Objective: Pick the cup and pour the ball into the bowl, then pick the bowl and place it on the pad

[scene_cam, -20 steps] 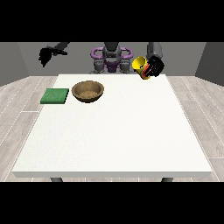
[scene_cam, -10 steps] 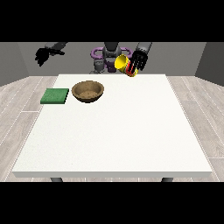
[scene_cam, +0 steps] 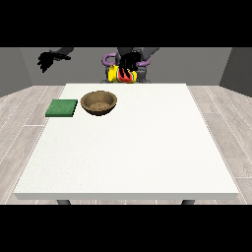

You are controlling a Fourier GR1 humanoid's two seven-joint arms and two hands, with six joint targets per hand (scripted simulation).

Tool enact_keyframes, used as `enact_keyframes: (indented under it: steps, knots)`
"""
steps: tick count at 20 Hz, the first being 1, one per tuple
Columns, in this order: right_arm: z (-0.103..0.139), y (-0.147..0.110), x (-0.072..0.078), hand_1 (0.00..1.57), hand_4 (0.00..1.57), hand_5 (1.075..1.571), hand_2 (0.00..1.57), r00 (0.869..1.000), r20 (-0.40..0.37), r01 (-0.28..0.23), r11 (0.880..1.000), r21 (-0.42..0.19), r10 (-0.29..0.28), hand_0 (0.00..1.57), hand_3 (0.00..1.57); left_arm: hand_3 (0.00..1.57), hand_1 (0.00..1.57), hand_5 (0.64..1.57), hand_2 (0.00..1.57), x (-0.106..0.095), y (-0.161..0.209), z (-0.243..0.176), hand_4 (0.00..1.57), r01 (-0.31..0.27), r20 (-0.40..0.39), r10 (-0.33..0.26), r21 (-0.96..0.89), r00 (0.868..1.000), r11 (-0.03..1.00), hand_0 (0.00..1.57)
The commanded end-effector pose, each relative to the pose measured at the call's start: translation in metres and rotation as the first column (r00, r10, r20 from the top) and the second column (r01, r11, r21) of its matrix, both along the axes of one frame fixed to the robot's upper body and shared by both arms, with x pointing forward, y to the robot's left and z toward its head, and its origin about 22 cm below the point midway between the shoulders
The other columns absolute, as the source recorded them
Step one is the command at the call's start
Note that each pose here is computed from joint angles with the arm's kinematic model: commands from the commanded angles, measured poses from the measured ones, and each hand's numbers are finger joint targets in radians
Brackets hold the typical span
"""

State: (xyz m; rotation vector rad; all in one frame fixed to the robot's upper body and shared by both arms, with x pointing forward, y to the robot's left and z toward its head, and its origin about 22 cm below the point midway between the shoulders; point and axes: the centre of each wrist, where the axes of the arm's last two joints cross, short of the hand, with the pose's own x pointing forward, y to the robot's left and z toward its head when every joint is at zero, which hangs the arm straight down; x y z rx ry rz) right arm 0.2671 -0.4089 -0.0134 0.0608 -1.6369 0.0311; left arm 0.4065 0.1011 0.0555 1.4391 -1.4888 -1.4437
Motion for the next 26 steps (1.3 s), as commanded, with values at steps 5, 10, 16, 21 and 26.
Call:
enact_keyframes:
  steps: [5,10,16,21,26]
  knots:
    - [-0.003,0.017,0.013,0.0,0.0,1.57,0.0,0.999,0.013,-0.038,0.999,0.01,0.038,0.0,0.0,1.57,1.52,1.221,1.57,-0.015,-0.046,-0.015,1.51,0.064,0.079,-0.124,0.525,0.989,0.848,1.52]
    - [-0.011,-0.014,-0.01,0.0,0.0,1.571,0.0,1.0,0.012,0.02,1.0,0.013,-0.02,0.0,0.0,1.57,1.46,1.178,1.57,-0.021,-0.051,-0.022,1.51,0.084,0.053,-0.16,0.666,0.986,0.741,1.46]
    - [-0.011,0.026,0.009,0.0,0.0,1.569,0.0,0.998,-0.067,-0.006,0.999,0.054,0.01,0.0,0.0,1.57,1.45,1.134,1.57,-0.024,-0.051,-0.025,1.53,0.1,0.025,-0.158,0.676,0.987,0.73,1.45]
    - [-0.011,0.002,-0.001,0.0,0.1,1.565,0.0,0.994,-0.071,0.086,0.995,0.05,-0.083,0.0,0.0,1.57,1.31,1.069,1.57,-0.006,-0.028,0.019,1.57,-0.039,0.05,0.041,-0.037,0.998,0.999,1.31]
    - [-0.007,-0.014,-0.013,0.0,0.22,1.565,0.0,0.989,-0.084,0.121,0.992,0.027,-0.119,0.0,0.0,0.94,1.02,1.3,1.26,-0.012,-0.002,0.009,1.39,-0.142,-0.08,0.117,-0.572,0.99,0.808,1.02]
